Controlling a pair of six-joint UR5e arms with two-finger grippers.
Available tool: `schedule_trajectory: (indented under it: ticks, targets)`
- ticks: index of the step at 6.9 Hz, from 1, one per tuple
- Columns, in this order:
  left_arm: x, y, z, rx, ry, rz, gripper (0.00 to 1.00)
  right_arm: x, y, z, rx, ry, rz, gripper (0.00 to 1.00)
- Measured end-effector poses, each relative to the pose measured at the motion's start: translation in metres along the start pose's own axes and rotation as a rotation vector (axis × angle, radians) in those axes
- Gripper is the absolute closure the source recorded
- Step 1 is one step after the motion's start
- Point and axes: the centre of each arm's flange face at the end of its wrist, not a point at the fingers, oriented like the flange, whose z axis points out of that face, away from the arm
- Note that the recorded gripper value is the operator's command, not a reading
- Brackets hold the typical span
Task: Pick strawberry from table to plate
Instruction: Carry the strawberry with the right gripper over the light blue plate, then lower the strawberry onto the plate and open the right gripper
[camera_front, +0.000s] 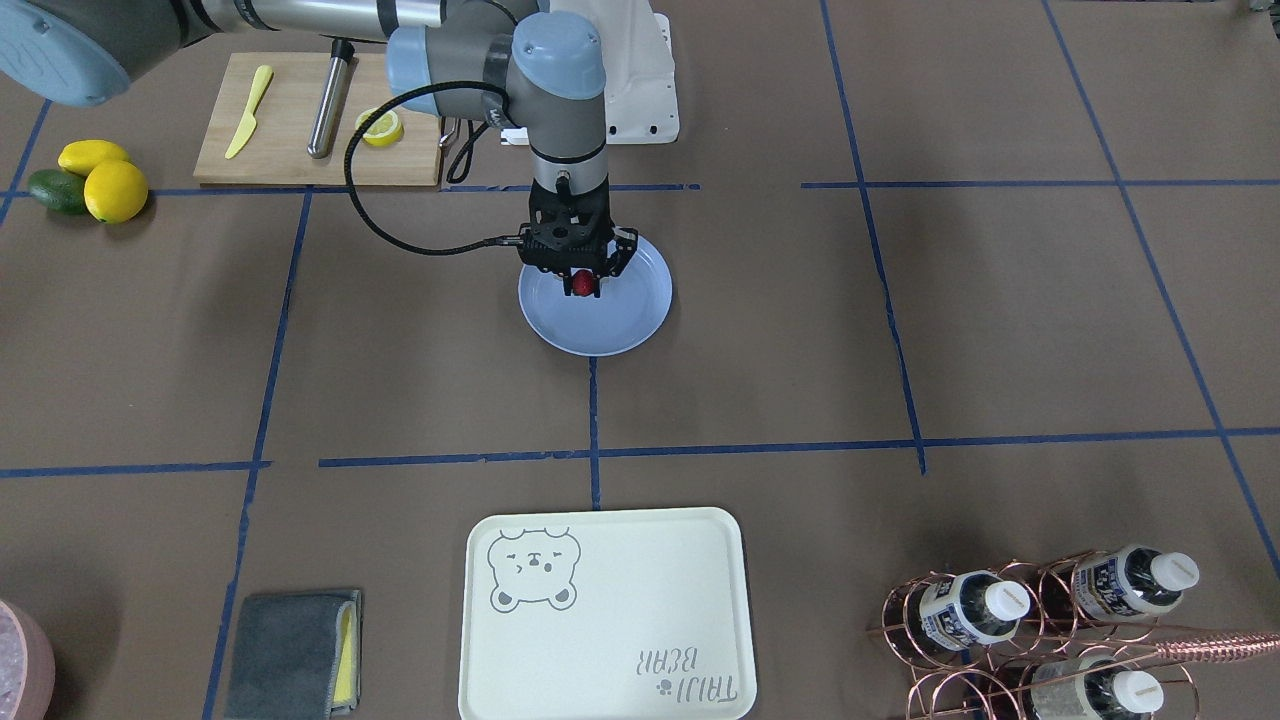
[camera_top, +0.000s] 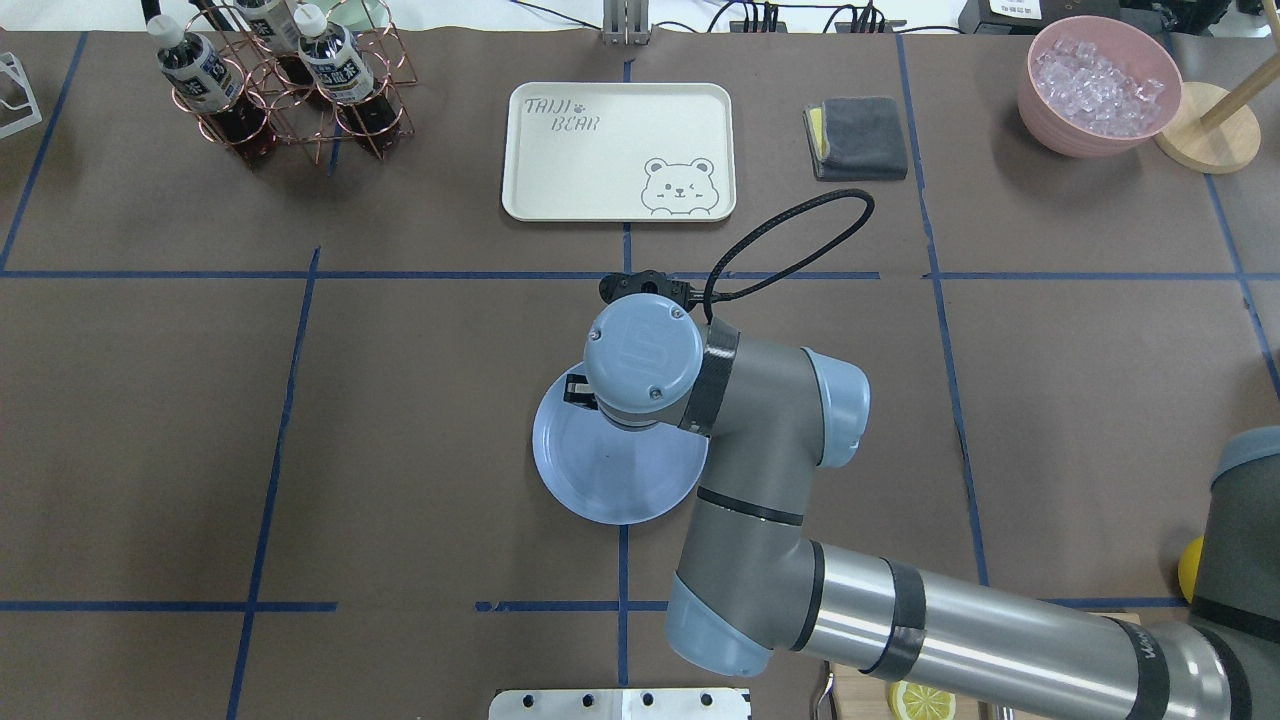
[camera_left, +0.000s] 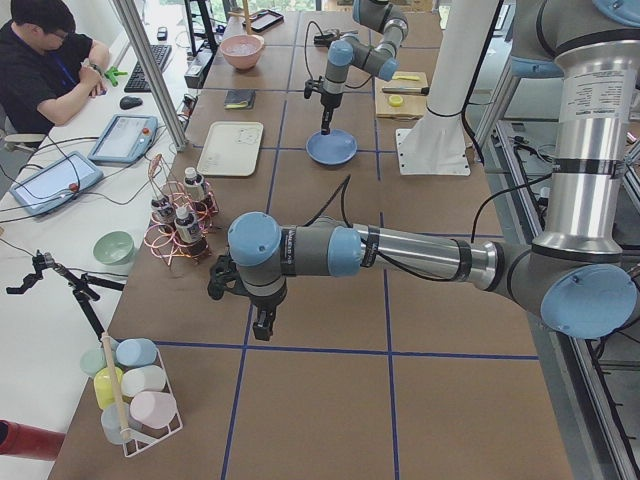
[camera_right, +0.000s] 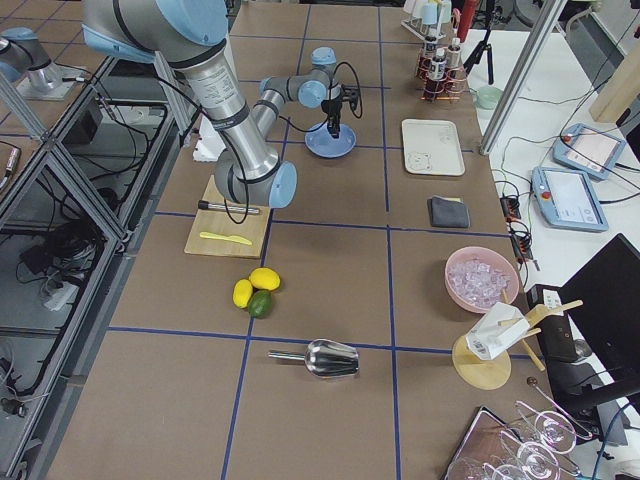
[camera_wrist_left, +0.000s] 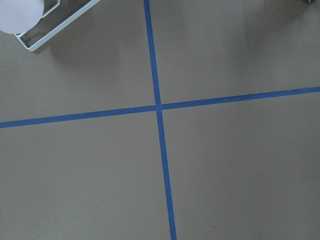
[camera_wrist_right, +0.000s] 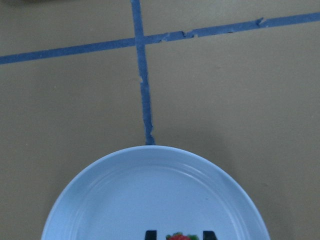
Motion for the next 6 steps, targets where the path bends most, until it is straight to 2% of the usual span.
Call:
schedule_trajectory:
  ticks: [6]
  targets:
    - [0.0,-0.001,0.0,0.001,-0.001,0.001,0.0,-0.008,0.018,0.023,0.0,0.033,-0.016,1.0]
